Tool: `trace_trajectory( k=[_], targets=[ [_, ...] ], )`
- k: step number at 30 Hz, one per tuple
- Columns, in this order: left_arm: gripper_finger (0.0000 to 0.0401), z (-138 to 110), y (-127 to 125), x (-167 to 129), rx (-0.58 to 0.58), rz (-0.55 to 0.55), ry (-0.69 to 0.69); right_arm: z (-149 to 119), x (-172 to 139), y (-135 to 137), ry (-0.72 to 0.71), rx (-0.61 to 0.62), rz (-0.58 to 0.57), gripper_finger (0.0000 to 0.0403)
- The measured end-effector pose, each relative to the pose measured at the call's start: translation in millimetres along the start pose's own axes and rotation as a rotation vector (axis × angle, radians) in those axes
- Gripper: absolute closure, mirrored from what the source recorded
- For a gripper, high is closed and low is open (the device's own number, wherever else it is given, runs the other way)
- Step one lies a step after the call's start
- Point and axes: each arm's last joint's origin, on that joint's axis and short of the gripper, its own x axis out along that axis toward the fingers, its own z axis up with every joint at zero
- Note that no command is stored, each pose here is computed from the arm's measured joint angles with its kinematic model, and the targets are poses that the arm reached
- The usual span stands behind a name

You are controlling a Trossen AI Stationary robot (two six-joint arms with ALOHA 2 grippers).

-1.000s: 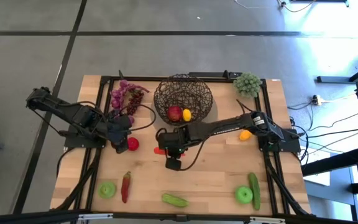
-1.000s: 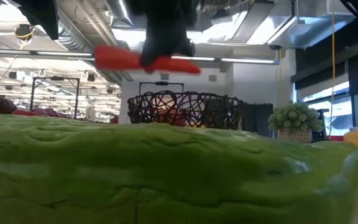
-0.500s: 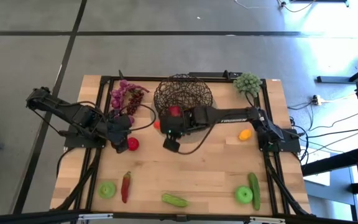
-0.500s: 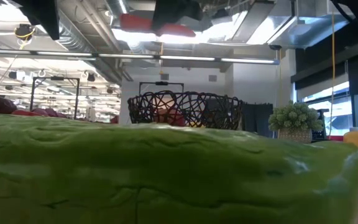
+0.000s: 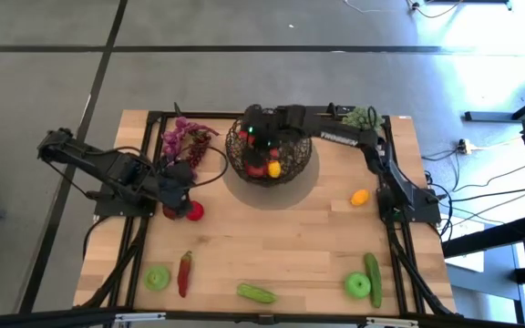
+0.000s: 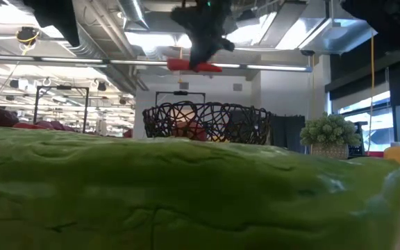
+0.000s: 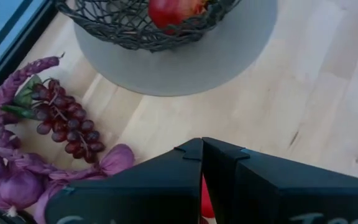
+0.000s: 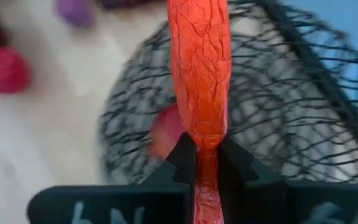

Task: Build produce basket
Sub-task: Put the carrot into the wire basket

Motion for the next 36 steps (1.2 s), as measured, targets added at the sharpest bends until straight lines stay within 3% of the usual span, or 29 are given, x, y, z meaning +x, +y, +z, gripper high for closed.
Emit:
trace_trajectory(
  k=[8, 16, 26, 36],
  targets=[
    [0.0401, 4, 5, 3, -0.034, 0.030, -0.002, 3, 38, -48, 0.118, 0.027, 0.031, 0.0376],
    [0.0401, 7, 9, 6, -0.056, 0.051, -0.002, -14, 92, -74, 0.191, 0.000, 0.061, 0.0376],
    [0.0401, 9, 14, 8, -0.082, 0.074, -0.002, -49, 136, -95, 0.326, 0.052, 0.018, 0.0376],
    [0.0401, 12, 18, 10, -0.078, 0.094, 0.000, -66, 156, -93, 0.343, 0.082, 0.094, 0.0376]
  ],
)
